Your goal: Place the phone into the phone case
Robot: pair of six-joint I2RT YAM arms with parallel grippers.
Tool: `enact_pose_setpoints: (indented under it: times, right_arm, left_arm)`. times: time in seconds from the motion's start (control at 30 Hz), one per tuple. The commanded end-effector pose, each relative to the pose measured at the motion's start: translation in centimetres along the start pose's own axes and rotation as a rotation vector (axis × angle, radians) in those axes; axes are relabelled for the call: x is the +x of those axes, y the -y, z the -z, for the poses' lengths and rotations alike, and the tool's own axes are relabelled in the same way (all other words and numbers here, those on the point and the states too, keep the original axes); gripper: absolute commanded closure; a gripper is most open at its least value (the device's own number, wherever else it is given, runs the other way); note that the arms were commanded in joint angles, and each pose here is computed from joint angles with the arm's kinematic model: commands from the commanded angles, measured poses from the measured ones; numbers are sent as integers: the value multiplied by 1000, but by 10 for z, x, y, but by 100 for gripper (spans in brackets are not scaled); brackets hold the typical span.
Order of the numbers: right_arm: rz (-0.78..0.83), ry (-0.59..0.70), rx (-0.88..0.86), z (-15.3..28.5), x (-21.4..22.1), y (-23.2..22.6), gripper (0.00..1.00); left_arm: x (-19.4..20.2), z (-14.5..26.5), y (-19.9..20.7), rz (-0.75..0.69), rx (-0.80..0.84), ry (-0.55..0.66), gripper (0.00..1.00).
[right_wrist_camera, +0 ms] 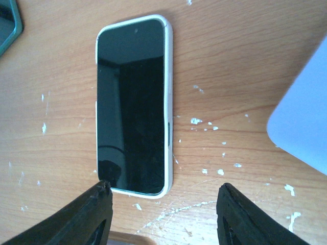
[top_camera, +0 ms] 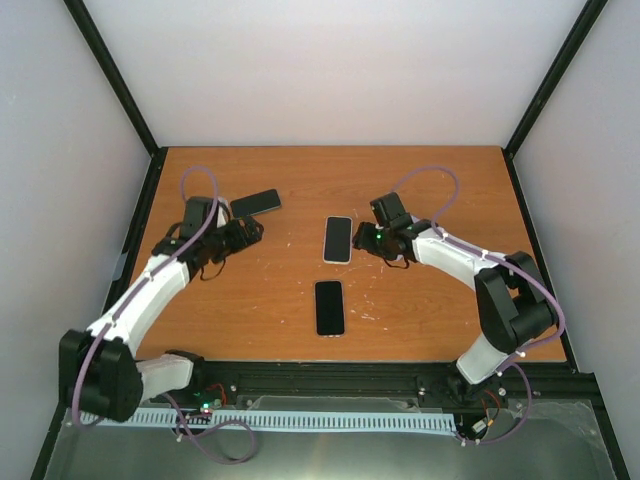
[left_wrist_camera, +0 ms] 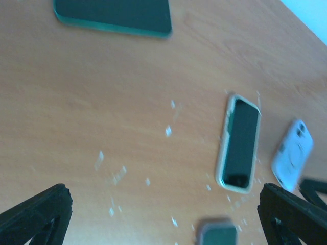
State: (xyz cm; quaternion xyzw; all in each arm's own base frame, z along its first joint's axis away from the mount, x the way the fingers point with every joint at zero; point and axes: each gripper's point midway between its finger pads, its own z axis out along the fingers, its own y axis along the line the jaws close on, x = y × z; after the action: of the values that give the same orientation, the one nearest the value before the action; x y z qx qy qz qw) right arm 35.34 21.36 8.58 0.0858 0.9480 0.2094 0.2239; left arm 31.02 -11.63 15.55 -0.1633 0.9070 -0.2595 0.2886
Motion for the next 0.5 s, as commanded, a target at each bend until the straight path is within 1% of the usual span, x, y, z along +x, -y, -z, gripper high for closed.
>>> enact_pose_setpoints:
  times: [0.0, 0.13, 0.17, 0.27, 0.37, 0.47]
  right_arm:
    - [-3, 25, 110, 12, -4, 23, 27]
    - [-20, 46, 147, 22, -8, 32, 2]
    - [-26, 51, 153, 24, -9, 34, 0]
    - [-42, 54, 155, 28, -7, 37, 0]
    - [-43, 46, 140, 31, -2, 37, 0]
    - [-34, 43, 135, 34, 1, 38, 0]
  left_arm:
    - [-61, -5, -11, -116, -145, 116, 1]
    - [-111, -24, -28, -143, -220, 157, 0]
    - [-124, -27, -28, -154, -220, 179, 1]
    - [-154, -42, -40, -172, -214, 205, 0]
    - [-175, -66, -57, -165, -192, 182, 1]
    - [-197, -86, -68, -189, -178, 177, 0]
